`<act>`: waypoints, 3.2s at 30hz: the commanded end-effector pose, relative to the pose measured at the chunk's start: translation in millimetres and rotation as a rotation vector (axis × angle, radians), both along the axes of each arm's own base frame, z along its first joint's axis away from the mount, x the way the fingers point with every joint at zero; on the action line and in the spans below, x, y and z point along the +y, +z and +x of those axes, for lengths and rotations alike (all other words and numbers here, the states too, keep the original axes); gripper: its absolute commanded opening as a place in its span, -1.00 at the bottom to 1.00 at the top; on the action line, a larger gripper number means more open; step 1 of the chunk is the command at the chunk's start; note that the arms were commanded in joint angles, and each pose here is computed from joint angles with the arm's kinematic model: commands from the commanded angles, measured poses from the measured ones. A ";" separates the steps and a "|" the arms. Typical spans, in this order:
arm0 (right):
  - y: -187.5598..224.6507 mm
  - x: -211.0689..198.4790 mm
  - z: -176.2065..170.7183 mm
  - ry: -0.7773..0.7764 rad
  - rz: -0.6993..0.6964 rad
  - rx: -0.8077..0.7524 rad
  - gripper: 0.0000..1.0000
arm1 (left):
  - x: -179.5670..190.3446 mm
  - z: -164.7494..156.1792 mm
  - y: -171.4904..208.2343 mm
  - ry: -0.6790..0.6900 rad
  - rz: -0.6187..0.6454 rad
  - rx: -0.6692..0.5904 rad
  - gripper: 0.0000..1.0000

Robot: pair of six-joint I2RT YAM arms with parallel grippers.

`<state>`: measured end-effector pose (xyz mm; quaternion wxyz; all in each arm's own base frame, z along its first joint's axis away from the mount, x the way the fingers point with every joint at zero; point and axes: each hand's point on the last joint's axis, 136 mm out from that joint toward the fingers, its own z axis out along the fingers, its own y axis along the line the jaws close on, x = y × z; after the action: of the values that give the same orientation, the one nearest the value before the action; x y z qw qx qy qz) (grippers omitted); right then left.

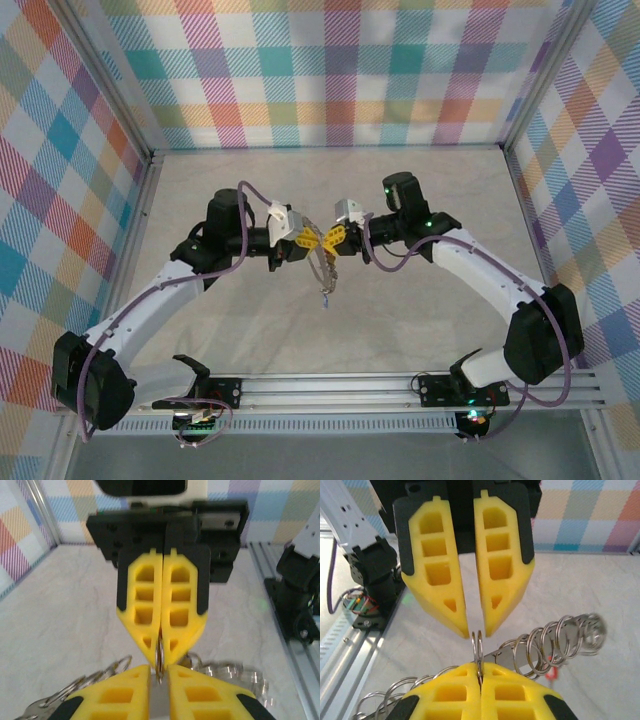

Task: Put the keys on the keyring

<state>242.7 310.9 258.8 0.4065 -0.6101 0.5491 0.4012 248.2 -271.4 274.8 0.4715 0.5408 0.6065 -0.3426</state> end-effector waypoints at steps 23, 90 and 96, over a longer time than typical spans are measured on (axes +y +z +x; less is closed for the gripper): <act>-8.8 7.6 9.7 -0.115 -0.193 -0.126 -1.00 | -13.9 -17.2 -17.6 -0.138 0.122 0.103 -0.49; -16.3 -8.2 -13.6 -0.026 -0.113 0.002 -0.64 | -9.9 6.6 18.4 0.004 -0.041 -0.080 -1.00; -17.1 -14.9 -11.7 -0.044 -0.117 0.010 -0.76 | -5.2 6.4 17.5 0.017 -0.019 -0.094 -1.00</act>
<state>239.9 301.1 248.4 0.3974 -0.6219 0.5798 0.3452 250.4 -282.0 267.1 0.4624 0.5468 0.6113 -0.3368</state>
